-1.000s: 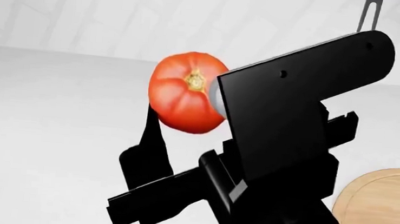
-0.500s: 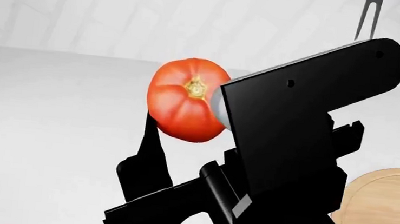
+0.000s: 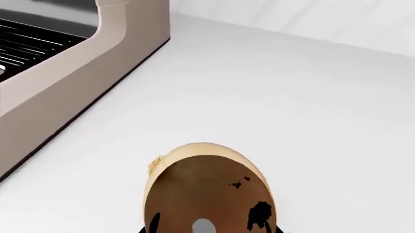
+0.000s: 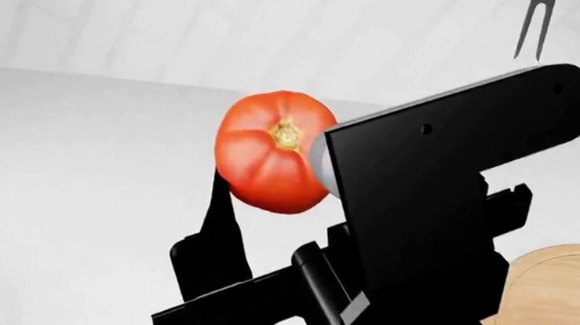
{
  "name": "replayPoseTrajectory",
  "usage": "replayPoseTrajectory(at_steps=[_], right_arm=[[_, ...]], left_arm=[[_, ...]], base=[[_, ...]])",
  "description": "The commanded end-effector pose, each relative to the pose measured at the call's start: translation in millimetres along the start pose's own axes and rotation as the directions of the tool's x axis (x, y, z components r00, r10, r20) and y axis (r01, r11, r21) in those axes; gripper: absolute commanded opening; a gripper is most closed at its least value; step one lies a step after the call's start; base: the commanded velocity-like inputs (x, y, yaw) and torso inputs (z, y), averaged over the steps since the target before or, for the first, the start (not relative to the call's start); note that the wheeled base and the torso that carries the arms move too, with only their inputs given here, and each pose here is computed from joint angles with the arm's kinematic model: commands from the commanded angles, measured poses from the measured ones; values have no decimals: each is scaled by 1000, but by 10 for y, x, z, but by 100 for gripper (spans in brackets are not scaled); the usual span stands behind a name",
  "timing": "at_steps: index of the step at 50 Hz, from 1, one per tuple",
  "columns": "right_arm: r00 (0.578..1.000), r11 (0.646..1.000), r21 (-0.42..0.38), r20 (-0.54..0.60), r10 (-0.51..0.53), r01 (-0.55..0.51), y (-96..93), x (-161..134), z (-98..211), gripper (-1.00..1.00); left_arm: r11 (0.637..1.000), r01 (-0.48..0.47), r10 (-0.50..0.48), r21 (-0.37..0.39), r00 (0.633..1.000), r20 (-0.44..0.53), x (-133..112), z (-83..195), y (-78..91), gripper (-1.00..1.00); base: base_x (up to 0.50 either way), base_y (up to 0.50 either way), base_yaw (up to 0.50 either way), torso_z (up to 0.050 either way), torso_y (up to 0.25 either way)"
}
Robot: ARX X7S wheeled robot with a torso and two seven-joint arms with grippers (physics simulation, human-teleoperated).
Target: Place the avocado, onion, tomato and bell pepper on the cutting board.
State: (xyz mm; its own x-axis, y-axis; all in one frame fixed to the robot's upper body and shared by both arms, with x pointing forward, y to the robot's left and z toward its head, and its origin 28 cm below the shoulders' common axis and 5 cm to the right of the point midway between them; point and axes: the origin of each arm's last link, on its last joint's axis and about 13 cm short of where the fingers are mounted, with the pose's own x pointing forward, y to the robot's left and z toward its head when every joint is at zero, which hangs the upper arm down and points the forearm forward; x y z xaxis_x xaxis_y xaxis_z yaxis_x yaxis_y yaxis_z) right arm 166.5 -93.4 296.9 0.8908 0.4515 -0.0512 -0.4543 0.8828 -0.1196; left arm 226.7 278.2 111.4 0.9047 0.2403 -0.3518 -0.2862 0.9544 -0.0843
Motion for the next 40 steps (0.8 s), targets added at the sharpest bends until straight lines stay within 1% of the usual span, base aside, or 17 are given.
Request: replayPoseTrajectory(at_steps=[1, 4, 8, 9, 10, 11, 14, 15, 16, 17, 20, 23, 27, 28, 31, 37, 40], right_arm=[[1000, 1000, -9, 9, -9, 9, -6, -13, -1, -100], [1000, 1000, -5, 2, -7, 7, 5, -7, -25, -100], [1000, 1000, -5, 5, -12, 12, 0, -5, -23, -100], [1000, 1000, 2, 15, -18, 18, -6, -1, -24, -100], [999, 999, 14, 34, -33, 32, -12, 5, -21, -100], [998, 999, -13, 45, -44, 45, -24, 17, -22, -100], [997, 999, 5, 59, -55, 54, -36, 39, -33, -100], [996, 997, -26, 64, -68, 69, -35, 50, -45, -100], [994, 995, -52, 74, -81, 85, -33, 56, -47, -100], [993, 995, -56, 80, -82, 86, -25, 54, -44, -100], [992, 994, -53, 84, -91, 96, -30, 89, -77, -100], [991, 993, -50, 86, -100, 104, -38, 145, -97, -100], [990, 991, -56, 84, -113, 118, -46, 220, -143, -100], [989, 989, -78, 90, -119, 126, -38, 239, -150, -100], [988, 987, -95, 92, -125, 133, -30, 274, -181, -100], [986, 987, -76, 93, -135, 143, -54, 318, -207, -100], [986, 987, -70, 96, -137, 144, -64, 316, -201, -100]], left_arm=[[1000, 25, -25, -14, 999, 19, -94, 62, -12, -100], [999, 42, -41, -12, 998, 45, -164, 121, -23, -100], [995, 96, -95, -3, 987, 127, -386, 347, -74, -100], [991, 131, -131, 14, 976, 172, -504, 462, -104, -100], [990, 143, -144, 21, 972, 187, -560, 512, -119, -100], [987, 158, -162, 35, 961, 225, -684, 621, -149, -100], [974, 218, -225, 59, 933, 281, -929, 807, -219, -100], [967, 246, -254, 65, 920, 298, -1016, 870, -247, -100], [964, 256, -265, 69, 915, 304, -1067, 906, -263, -100], [961, 271, -275, 55, 912, 304, -1171, 949, -284, -100], [949, 305, -313, 76, 892, 326, -1283, 998, -307, -100], [942, 326, -333, 74, 889, 314, -1276, 1003, -300, -100], [941, 331, -336, 72, 887, 316, -1226, 997, -277, -100], [940, 334, -339, 75, 886, 317, -1202, 1001, -273, -100], [936, 346, -350, 70, 884, 308, -1163, 990, -280, -100], [928, 365, -370, 79, 873, 317, -1130, 996, -303, -100], [922, 377, -384, 86, 865, 324, -1156, 1004, -315, -100]], base=[[0, 0, 0, 0, 0], [0, 0, 0, 0, 0], [0, 0, 0, 0, 0], [0, 0, 0, 0, 0], [0, 0, 0, 0, 0], [0, 0, 0, 0, 0], [0, 0, 0, 0, 0], [0, 0, 0, 0, 0], [0, 0, 0, 0, 0], [0, 0, 0, 0, 0], [0, 0, 0, 0, 3], [0, 0, 0, 0, 0], [0, 0, 0, 0, 0], [0, 0, 0, 0, 0], [0, 0, 0, 0, 0], [0, 0, 0, 3, 0], [0, -453, 0, 0, 0]])
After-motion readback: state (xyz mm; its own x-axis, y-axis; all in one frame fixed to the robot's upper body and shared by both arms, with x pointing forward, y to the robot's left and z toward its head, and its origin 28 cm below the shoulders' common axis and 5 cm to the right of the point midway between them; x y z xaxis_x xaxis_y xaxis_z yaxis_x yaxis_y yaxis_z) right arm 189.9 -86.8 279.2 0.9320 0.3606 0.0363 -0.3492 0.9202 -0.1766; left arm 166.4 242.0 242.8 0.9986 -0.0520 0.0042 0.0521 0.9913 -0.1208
